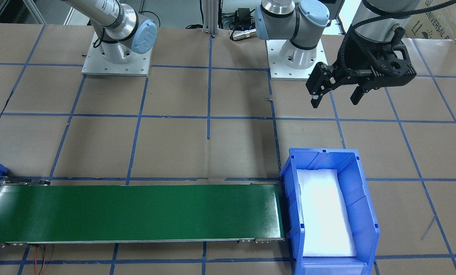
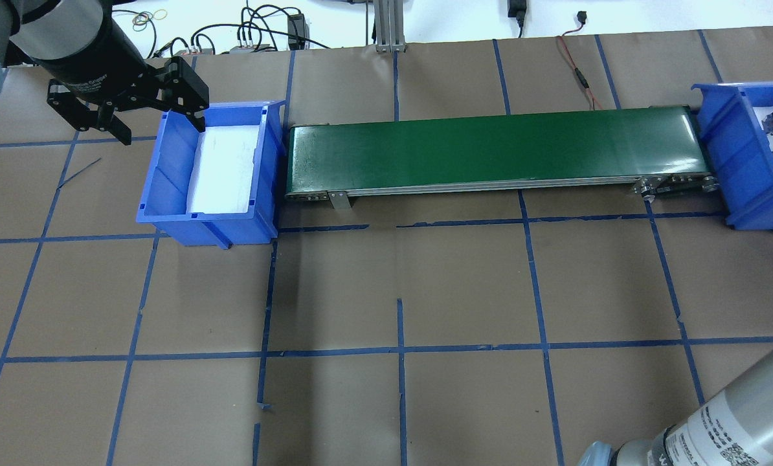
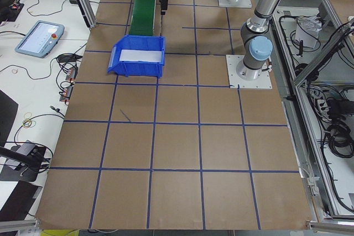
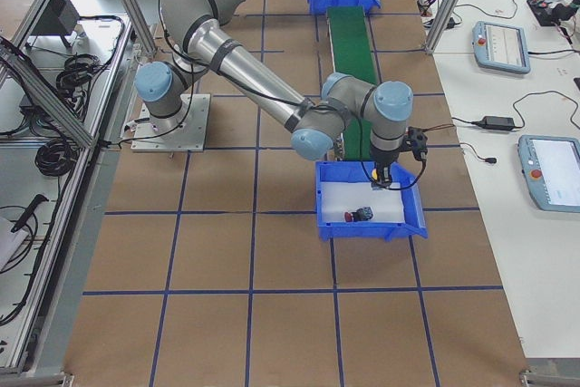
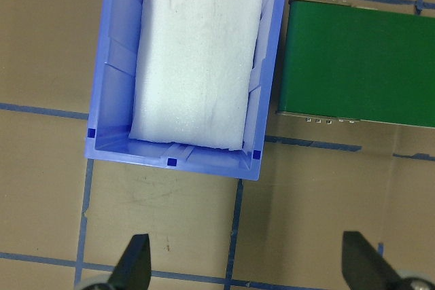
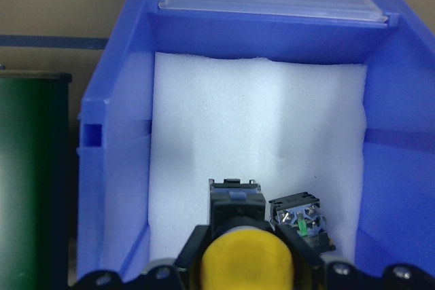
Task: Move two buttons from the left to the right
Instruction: 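Place the yellow-capped button in the bin beside the red one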
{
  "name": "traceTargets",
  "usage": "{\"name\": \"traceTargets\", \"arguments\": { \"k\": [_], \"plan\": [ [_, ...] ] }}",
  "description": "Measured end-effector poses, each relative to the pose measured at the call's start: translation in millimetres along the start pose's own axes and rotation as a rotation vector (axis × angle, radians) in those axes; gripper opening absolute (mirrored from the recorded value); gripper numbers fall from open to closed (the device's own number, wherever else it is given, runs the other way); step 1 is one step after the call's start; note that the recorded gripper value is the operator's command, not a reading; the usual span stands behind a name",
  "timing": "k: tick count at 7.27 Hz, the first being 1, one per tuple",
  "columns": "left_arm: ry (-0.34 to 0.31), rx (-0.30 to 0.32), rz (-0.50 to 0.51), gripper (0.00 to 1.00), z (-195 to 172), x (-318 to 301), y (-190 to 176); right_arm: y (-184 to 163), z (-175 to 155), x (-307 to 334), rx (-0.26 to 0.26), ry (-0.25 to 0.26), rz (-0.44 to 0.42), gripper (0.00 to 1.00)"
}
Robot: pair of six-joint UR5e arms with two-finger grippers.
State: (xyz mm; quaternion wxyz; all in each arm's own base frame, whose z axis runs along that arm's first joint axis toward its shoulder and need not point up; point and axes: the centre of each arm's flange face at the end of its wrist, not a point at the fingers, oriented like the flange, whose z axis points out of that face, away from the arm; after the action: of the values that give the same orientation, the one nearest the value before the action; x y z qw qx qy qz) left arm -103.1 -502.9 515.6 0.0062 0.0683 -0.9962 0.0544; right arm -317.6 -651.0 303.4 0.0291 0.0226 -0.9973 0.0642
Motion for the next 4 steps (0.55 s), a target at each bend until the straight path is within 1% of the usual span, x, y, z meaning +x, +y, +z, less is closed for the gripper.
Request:
{"name": "traceTargets", "arguments": {
  "k": [1, 3, 4],
  "plan": [
    [0.000, 0.000, 0.000, 1.00, 0, 0, 0, 7, 19, 4, -0.004, -0.004, -0.006, 0.27],
    [0.000, 0.000, 0.000, 1.00, 0, 0, 0, 14, 36, 4, -0.012, -0.012, -0.008, 0.33],
    [0.000, 0.001, 0.000, 1.00, 0, 0, 0, 15, 40, 3, -0.017, -0.016, -0.008, 0.56]
  ]
}}
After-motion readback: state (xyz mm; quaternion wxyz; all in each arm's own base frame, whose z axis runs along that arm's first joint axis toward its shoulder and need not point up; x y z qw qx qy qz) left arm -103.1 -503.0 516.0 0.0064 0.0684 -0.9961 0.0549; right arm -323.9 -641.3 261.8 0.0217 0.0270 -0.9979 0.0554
